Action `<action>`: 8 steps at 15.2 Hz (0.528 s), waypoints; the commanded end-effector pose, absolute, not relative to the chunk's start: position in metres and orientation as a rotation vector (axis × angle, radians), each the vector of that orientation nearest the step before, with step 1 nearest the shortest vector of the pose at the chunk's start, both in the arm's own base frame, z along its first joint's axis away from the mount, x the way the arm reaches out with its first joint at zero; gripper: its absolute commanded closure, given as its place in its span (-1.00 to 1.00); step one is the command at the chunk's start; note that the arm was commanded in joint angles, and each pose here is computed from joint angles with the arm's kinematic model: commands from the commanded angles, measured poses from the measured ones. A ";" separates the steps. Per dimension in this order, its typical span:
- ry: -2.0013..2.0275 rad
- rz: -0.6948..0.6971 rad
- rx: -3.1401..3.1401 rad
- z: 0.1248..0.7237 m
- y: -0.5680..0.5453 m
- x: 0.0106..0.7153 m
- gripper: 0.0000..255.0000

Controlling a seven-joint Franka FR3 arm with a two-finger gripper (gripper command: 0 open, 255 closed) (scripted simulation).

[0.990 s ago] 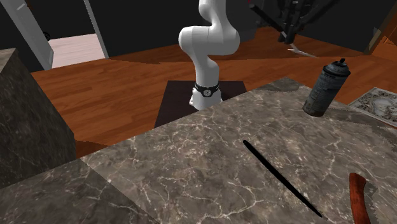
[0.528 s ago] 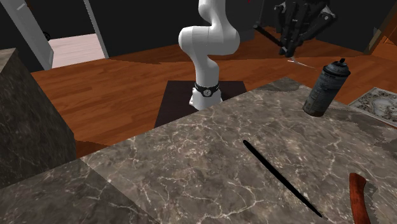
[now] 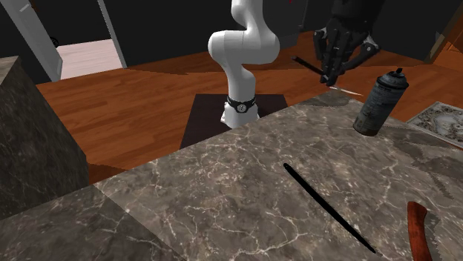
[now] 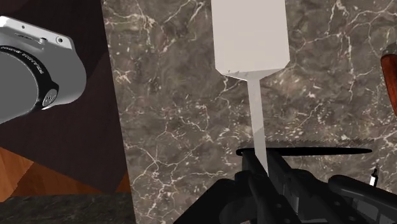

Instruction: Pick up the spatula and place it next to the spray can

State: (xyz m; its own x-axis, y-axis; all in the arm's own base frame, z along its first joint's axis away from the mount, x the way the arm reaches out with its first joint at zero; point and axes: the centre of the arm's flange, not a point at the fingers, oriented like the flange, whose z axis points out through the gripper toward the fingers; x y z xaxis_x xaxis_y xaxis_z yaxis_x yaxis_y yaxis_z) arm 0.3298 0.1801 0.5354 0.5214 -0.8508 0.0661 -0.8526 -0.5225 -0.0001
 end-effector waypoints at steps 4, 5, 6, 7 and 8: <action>-1.519 0.090 2.712 0.509 0.179 0.330 1.00; -1.519 0.090 2.712 0.504 0.179 0.330 1.00; -1.519 0.090 2.712 0.499 0.179 0.330 1.00; -1.519 0.090 2.712 0.493 0.179 0.330 1.00; -1.519 0.090 2.712 0.488 0.179 0.330 1.00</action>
State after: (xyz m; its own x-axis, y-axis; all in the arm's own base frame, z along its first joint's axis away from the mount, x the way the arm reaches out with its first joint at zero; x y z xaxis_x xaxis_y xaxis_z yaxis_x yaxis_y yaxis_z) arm 0.3313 0.1797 0.4933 0.5214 -0.8508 0.0660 -0.8526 -0.5225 0.0000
